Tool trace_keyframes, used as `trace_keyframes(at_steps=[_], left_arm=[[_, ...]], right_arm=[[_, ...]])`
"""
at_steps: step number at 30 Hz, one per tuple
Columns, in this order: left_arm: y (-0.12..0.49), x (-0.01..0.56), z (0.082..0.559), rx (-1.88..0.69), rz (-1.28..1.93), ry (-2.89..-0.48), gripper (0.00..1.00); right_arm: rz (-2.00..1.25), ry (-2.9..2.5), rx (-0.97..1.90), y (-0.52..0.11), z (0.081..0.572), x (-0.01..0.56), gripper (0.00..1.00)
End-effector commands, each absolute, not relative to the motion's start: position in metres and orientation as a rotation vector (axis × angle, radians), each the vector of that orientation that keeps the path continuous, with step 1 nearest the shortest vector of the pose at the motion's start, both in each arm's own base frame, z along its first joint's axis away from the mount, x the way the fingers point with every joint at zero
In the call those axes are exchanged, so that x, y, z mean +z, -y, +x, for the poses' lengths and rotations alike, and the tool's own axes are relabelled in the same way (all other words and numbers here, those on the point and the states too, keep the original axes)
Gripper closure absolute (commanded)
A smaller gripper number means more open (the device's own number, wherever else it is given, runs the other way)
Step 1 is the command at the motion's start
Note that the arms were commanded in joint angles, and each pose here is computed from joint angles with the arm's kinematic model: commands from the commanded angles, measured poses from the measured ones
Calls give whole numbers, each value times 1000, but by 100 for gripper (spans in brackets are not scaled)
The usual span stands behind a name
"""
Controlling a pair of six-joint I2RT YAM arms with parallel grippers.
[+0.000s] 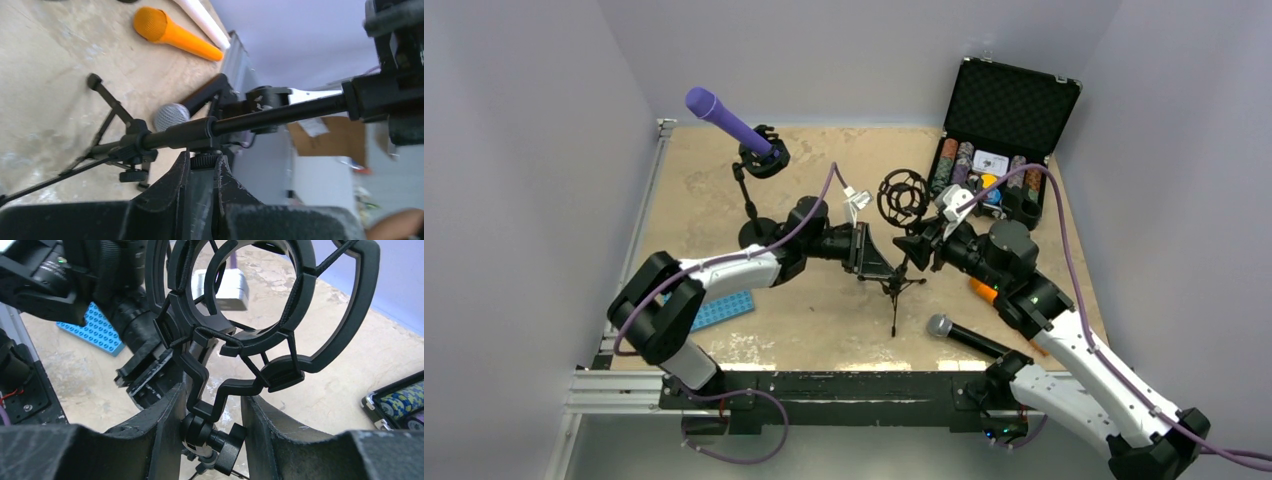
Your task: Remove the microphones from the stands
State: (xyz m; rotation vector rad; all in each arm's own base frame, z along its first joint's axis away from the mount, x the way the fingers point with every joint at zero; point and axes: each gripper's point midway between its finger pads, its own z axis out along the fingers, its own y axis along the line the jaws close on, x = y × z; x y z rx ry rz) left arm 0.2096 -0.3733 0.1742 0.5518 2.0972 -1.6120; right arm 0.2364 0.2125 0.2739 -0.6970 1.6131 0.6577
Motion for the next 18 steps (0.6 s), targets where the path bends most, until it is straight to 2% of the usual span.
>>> trace_keyframes(at_steps=[1, 6, 12, 13, 14, 15, 16, 18], left_arm=[[384, 201, 208, -1917, 496, -2211, 100], [395, 206, 205, -2113, 531, -2261, 100], [397, 201, 206, -2114, 511, -2304, 100], [397, 201, 207, -2099, 520, -2306, 95], [397, 203, 208, -2080, 538, -2295, 82], [396, 205, 209, -2053, 550, -2283, 60], [395, 213, 210, -2021, 573, -2236, 48], [390, 223, 213, -1934, 589, -2157, 35]], right_arm=[[-721, -1802, 553, -192, 235, 218, 100], [-719, -1801, 557, -192, 234, 215, 100], [-730, -1797, 558, -192, 232, 215, 100], [-730, -1799, 554, -192, 233, 215, 100], [-729, -1797, 549, -191, 233, 215, 100], [-729, -1797, 544, -190, 233, 215, 100], [-727, -1799, 538, -189, 233, 214, 100], [-725, -1807, 532, -188, 233, 213, 100]])
